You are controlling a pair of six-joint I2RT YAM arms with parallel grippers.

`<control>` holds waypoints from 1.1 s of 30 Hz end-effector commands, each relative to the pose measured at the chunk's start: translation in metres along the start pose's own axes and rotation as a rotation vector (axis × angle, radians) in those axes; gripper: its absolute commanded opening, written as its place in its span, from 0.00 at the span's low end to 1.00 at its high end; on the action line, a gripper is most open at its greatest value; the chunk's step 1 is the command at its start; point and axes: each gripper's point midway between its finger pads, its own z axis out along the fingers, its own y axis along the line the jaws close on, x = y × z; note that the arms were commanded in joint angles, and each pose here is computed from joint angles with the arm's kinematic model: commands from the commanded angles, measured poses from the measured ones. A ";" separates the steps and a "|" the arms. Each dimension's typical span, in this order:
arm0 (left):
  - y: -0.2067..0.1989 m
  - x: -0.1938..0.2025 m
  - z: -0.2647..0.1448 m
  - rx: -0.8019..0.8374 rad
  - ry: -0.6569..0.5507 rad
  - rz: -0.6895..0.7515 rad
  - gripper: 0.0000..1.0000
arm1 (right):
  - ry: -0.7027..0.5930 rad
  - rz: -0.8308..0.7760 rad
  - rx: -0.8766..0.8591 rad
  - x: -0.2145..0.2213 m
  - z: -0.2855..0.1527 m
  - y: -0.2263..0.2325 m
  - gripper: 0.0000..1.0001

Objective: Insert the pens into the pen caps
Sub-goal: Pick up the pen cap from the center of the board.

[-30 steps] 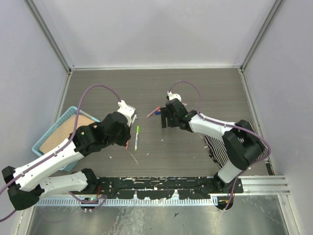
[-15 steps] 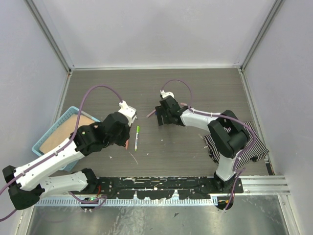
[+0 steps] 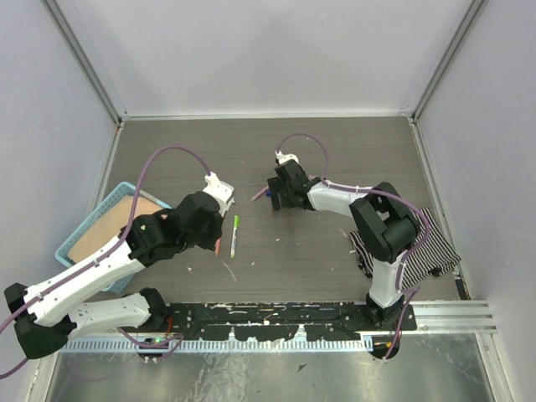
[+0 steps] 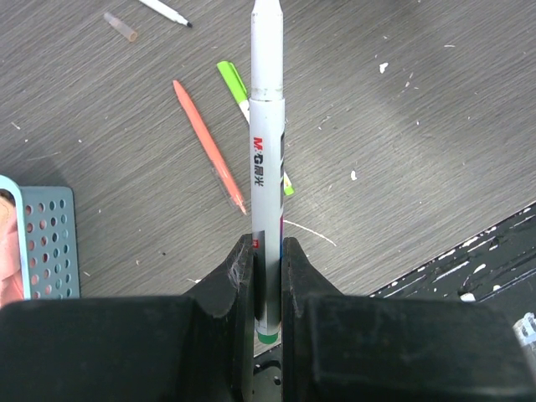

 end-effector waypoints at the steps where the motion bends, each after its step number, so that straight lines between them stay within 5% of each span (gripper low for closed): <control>1: 0.000 -0.012 -0.003 0.004 -0.046 -0.004 0.00 | -0.057 -0.004 -0.016 -0.024 0.005 0.002 0.77; 18: -0.004 -0.011 0.002 0.016 -0.034 0.007 0.00 | -0.037 -0.024 -0.032 -0.023 0.017 0.001 0.73; 33: -0.006 -0.008 0.004 0.027 -0.022 0.015 0.00 | -0.018 -0.039 -0.038 -0.020 0.020 0.002 0.52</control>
